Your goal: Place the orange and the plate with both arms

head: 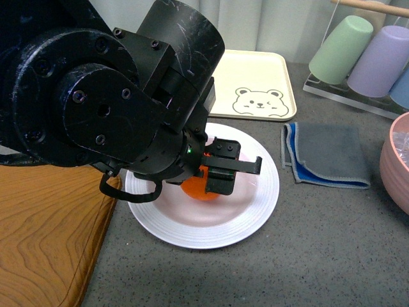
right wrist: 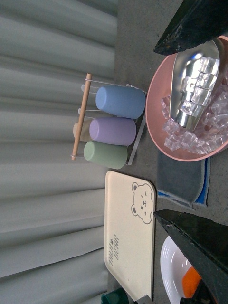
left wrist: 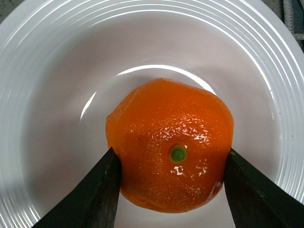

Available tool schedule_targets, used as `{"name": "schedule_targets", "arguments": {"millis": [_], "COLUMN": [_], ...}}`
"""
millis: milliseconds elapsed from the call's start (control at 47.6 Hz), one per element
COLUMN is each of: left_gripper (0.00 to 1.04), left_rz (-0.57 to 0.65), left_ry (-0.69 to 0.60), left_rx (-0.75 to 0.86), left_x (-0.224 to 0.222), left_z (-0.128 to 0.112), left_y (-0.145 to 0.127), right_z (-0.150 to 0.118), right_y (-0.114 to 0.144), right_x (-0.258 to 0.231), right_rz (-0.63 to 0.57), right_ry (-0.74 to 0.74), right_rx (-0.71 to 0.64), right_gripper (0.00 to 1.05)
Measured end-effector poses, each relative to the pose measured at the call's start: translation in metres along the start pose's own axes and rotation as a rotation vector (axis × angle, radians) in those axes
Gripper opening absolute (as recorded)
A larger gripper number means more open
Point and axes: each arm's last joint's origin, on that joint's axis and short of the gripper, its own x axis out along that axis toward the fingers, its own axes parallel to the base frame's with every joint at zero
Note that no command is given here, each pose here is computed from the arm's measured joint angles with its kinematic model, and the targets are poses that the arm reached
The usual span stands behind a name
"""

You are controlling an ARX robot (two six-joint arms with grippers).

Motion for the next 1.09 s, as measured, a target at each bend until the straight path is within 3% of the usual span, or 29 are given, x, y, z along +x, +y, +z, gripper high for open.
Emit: {"name": "schedule_targets", "arguments": {"millis": [63,378,693,797,944,1091], "left_gripper": [0.57,1.00,0.98,0.81,0.59,0.36], "left_rz": [-0.001,0.037,0.106,0.309,0.325,0.326], "left_ry": [0.000,-0.001,-0.204,-0.567,-0.827,-0.940], "left_rx": [0.003,0.014,-0.053,-0.033,-0.049,-0.053], "left_x": [0.000,-0.002,-0.050,-0.054,-0.088,-0.129], "left_z": [0.000,0.001,0.025,0.009,-0.018,-0.030], "left_y": [-0.001,-0.001,0.022,0.041,0.066,0.085], "right_z": [0.000,0.000,0.000,0.000,0.000,0.000], "right_y": [0.000,0.000,0.000,0.000,0.000,0.000], "right_x": [0.000,0.000,0.000,0.000,0.000,0.000], "right_rz": [0.000,0.000,0.000,0.002,-0.001,0.000], "right_ry": [0.000,0.000,0.000,0.000,0.000,0.000], "right_rx": [0.000,0.000,0.000,0.000,0.000,0.000], "right_gripper": [0.95,0.95,0.95,0.95,0.95,0.95]}}
